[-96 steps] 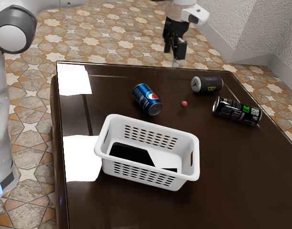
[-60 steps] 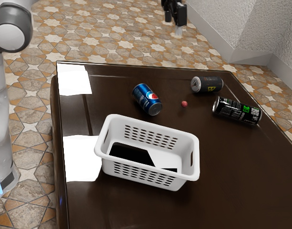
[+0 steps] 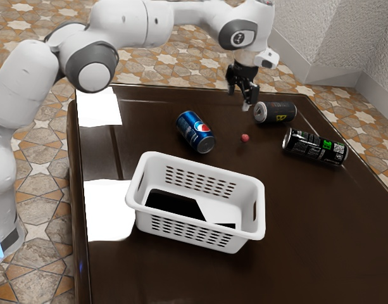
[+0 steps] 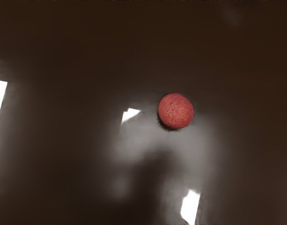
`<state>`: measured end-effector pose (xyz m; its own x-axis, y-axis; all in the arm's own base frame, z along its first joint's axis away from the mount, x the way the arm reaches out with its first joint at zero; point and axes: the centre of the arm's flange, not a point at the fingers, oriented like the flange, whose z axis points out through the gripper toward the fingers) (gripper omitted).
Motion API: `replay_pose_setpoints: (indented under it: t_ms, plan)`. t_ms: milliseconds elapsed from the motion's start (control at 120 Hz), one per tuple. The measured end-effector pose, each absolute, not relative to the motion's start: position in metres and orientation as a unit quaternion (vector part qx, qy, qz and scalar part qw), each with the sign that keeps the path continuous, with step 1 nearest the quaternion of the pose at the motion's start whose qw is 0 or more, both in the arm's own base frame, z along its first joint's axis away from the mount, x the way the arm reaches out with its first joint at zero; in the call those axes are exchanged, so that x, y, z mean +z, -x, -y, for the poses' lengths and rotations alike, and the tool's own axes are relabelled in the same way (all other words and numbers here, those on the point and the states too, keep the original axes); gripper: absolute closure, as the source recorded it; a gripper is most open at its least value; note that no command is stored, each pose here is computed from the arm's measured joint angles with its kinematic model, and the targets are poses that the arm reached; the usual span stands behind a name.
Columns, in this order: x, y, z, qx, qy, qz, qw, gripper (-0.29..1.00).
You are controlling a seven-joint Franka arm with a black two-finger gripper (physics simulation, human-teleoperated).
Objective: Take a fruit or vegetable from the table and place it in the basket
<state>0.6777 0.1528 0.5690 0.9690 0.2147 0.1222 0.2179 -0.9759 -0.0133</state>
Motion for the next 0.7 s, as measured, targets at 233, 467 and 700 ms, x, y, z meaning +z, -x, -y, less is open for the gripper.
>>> replay_pose_setpoints:
  t_ms: [233, 467, 700]
  plan:
    - [0.496, -0.718, -0.129, -0.056, 0.995, 0.084, 0.007, 0.0]
    - [0.466, -0.752, -0.123, -0.084, 0.994, 0.075, 0.006, 0.0]
    - [0.456, -0.754, -0.13, -0.085, 0.993, 0.077, 0.008, 0.0]
